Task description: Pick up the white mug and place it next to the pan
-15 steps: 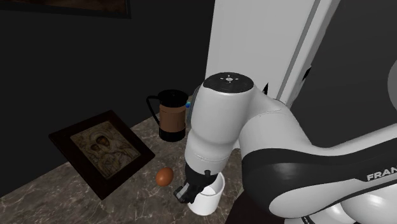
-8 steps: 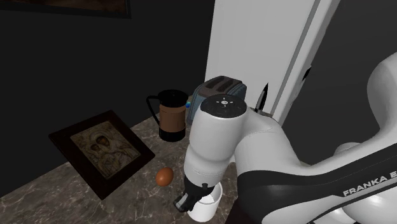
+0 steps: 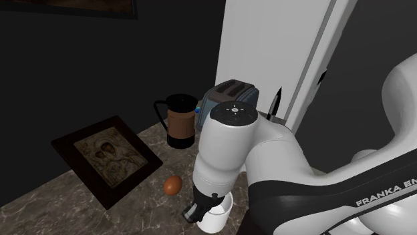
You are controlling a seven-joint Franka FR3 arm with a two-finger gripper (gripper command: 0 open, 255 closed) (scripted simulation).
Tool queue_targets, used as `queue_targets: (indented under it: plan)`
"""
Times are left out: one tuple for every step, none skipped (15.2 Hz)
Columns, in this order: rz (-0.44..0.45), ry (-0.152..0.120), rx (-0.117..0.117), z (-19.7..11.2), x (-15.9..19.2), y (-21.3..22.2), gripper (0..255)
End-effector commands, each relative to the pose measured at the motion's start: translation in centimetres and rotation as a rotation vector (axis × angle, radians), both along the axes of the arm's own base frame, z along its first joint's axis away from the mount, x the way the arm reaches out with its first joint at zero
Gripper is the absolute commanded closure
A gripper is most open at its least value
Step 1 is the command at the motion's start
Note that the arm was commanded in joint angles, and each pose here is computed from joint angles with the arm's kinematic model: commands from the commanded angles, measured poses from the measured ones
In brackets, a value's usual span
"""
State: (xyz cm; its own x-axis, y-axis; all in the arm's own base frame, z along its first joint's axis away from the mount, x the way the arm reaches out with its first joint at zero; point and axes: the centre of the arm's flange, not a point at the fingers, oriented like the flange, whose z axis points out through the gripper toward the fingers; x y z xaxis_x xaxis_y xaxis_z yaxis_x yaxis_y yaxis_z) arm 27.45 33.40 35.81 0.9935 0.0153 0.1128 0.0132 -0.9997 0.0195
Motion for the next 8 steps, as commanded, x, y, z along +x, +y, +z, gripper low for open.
queue_targets:
  plan:
    - [0.000, 0.000, 0.000, 0.0, 0.0, 0.0, 0]
    - [0.000, 0.000, 0.000, 0.0, 0.0, 0.0, 0]
    - [0.000, 0.000, 0.000, 0.0, 0.0, 0.0, 0]
    - [0.000, 0.000, 0.000, 0.0, 0.0, 0.0, 0]
    - [0.000, 0.000, 0.000, 0.0, 0.0, 0.0, 0]
    - [0.000, 0.000, 0.000, 0.0, 0.0, 0.0, 0]
    - [0.000, 0.000, 0.000, 1.3, -0.1, 0.0, 0]
    - [0.000, 0.000, 0.000, 2.6, -0.3, 0.1, 0]
